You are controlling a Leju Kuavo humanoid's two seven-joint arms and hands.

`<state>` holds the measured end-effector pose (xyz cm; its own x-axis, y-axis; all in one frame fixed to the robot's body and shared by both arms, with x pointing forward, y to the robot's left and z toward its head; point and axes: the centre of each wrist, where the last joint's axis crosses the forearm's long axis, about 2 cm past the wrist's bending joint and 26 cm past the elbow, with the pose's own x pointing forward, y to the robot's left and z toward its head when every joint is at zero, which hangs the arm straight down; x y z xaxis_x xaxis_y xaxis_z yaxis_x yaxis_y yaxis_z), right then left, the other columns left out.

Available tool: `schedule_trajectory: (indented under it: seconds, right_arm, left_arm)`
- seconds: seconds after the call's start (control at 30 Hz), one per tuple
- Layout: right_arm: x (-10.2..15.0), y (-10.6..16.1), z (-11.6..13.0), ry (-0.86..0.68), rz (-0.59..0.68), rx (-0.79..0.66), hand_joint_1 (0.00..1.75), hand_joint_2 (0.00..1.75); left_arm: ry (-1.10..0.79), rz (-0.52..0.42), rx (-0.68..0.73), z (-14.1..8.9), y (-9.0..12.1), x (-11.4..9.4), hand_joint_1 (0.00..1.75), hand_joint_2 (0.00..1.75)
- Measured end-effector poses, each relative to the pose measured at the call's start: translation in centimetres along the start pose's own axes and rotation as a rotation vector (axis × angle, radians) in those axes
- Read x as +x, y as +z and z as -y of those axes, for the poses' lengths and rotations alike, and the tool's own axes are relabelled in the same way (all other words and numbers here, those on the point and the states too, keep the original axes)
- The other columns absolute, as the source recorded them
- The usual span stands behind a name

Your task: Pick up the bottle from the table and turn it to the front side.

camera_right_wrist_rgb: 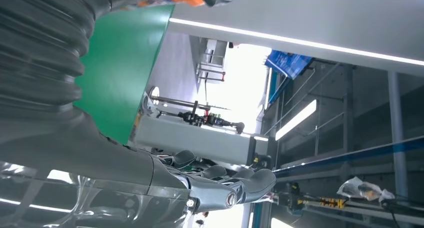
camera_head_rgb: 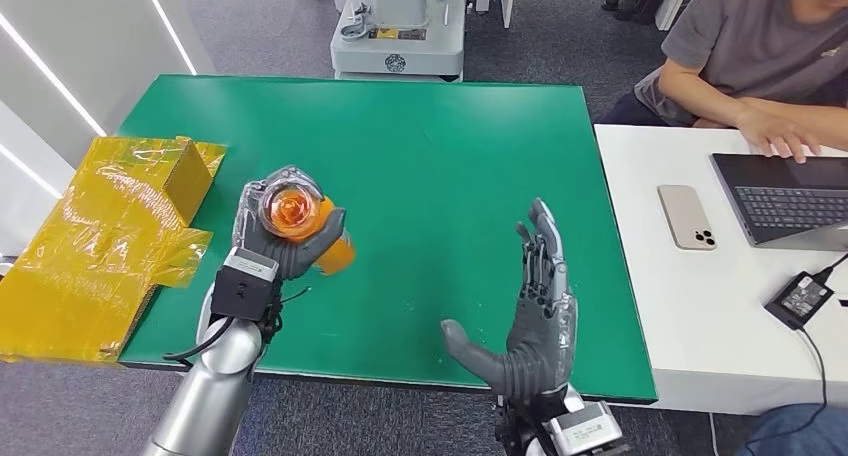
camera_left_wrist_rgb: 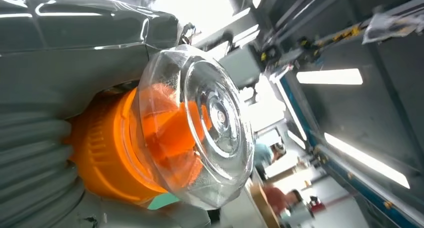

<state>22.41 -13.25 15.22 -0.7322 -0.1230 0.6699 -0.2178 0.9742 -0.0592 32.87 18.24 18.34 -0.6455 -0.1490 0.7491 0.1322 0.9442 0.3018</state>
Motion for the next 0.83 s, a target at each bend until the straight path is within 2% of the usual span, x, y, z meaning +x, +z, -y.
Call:
schedule_trajectory:
  seconds: [0.23,0.4,0.6,0.7,0.83]
  right_arm:
    - [0.3,0.8,0.0,-0.015,-0.021,-0.013,0.00,1.75]
    - [0.4,1.4,-0.3,-0.046,-0.049,0.002,0.00,1.75]
    - [0.5,1.9,-0.8,-0.099,-0.072,0.015,0.00,1.75]
    - [0.5,1.9,-1.0,-0.123,-0.078,0.020,0.00,1.75]
    - [0.4,2.0,-1.2,-0.137,-0.085,0.027,0.00,1.75]
  left_arm:
    - [-0.177,0.020,0.007,-3.9,-0.9,-0.6,1.75,1.75]
    - [-0.578,0.021,0.030,-8.2,-2.1,-1.2,1.75,1.75]
    - [-1.035,-0.078,-0.155,-13.1,-1.9,-3.4,1.75,1.75]
    - [-1.207,-0.152,-0.281,-14.3,-1.1,-5.3,1.75,1.75]
    - [-1.317,-0.218,-0.377,-14.9,0.2,-7.1,1.75,1.75]
